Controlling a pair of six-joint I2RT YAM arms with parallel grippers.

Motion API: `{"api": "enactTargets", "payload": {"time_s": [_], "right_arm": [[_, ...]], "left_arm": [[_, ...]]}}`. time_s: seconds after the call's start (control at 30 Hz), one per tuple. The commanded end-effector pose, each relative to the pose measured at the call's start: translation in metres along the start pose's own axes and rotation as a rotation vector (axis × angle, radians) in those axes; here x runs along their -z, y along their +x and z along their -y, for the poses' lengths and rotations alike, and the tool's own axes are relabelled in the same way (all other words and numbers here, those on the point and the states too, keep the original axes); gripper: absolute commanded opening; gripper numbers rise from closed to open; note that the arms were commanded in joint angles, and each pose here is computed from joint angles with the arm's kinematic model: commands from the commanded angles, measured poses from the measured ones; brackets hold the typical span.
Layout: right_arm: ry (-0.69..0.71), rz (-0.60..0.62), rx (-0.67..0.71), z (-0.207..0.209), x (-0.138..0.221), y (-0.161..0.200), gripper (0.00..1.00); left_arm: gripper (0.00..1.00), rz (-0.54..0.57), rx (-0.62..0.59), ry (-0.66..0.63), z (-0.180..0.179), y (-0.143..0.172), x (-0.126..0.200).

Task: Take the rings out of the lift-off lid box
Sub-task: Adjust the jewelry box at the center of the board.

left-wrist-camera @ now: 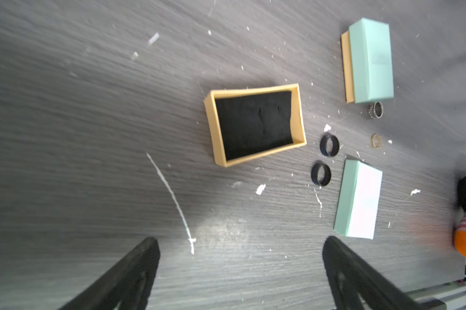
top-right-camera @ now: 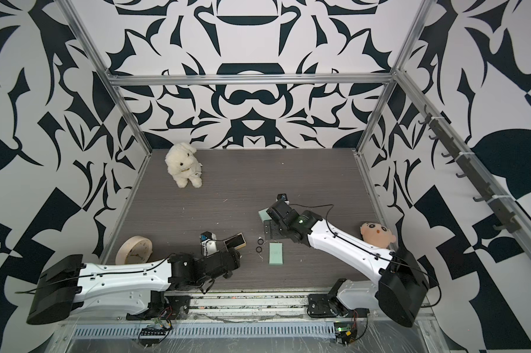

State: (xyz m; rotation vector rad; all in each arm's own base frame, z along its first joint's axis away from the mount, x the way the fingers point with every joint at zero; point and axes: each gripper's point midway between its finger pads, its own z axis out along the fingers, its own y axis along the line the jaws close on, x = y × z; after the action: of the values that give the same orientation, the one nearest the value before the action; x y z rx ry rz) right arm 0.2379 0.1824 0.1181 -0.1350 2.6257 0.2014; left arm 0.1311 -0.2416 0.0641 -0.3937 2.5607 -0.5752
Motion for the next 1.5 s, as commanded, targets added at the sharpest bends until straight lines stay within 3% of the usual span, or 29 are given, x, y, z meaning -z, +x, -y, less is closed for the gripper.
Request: {"api": "enactTargets", "payload": {"time_s": [0.0, 0.23, 0.67, 1.27, 1.47], "right_arm": [[0.055, 0.059, -0.016, 0.024, 0.013, -0.003, 1.0], [0.078, 0.133, -0.045, 0.046, 0.022, 0.0, 1.0], [0.089, 0.191, -0.066, 0.064, 0.027, 0.011, 1.0], [-0.064, 0.026, -0.115, 0.041, -0.003, 0.053, 0.98], [-0.139, -0.006, -0.139, 0.028, -0.01, 0.062, 0.93]], "left_arm": [[0.99, 0.046, 0.078, 0.06, 0.027, -0.004, 0.003], [0.99, 0.092, 0.097, 0.145, 0.052, -0.01, -0.001], [0.99, 0.117, 0.093, 0.089, 0.051, -0.023, -0.033], [0.99, 0.162, 0.127, 0.025, 0.04, -0.063, -0.064], [0.99, 0.154, 0.167, 0.045, 0.037, -0.087, -0.085]]}}
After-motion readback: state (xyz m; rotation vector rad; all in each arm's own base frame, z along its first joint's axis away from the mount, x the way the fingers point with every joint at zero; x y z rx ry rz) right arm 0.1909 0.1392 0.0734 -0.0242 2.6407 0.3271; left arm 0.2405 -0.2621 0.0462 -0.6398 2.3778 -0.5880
